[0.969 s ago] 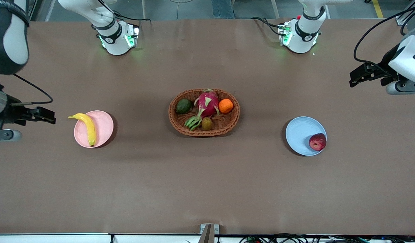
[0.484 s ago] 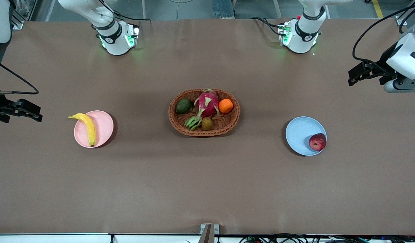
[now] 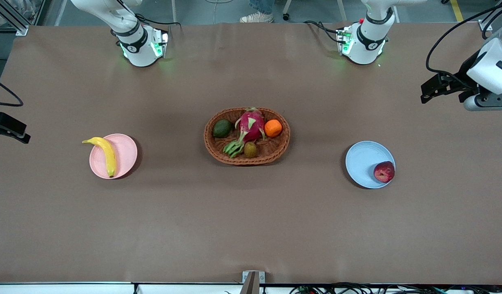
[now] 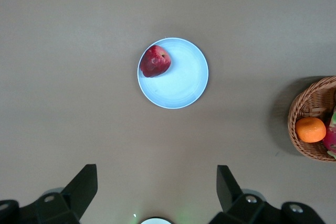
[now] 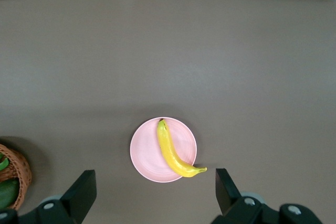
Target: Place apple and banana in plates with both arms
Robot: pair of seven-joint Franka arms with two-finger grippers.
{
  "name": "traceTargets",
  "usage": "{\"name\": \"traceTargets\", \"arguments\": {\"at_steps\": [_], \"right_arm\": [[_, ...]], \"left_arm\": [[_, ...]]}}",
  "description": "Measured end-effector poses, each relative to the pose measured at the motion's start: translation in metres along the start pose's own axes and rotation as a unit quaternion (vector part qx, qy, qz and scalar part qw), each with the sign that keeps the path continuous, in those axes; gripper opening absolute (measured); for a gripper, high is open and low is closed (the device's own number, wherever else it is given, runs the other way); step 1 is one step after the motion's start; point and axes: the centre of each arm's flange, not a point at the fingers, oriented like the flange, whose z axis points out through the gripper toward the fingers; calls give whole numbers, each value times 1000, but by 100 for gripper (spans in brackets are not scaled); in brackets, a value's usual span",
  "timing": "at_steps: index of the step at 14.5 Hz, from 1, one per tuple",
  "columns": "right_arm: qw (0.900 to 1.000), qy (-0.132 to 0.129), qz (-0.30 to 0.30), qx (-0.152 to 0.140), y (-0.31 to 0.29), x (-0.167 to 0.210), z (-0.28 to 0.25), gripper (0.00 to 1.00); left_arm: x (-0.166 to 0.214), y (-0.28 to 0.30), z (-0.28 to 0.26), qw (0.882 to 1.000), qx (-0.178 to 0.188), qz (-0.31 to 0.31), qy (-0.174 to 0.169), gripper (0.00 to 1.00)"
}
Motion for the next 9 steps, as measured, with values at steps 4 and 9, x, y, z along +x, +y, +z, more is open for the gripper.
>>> {"name": "traceTargets", "arguments": {"at_steps": [4,9], "right_arm": [[1000,-3,5,7,7,-8,-7,100],[1000,0,12,11,2,-26,-6,100]], "left_arm": [[0,-1,-2,1000,0,-1,4,100],[1,-2,-2,1000,-1,-2,4,100]]}}
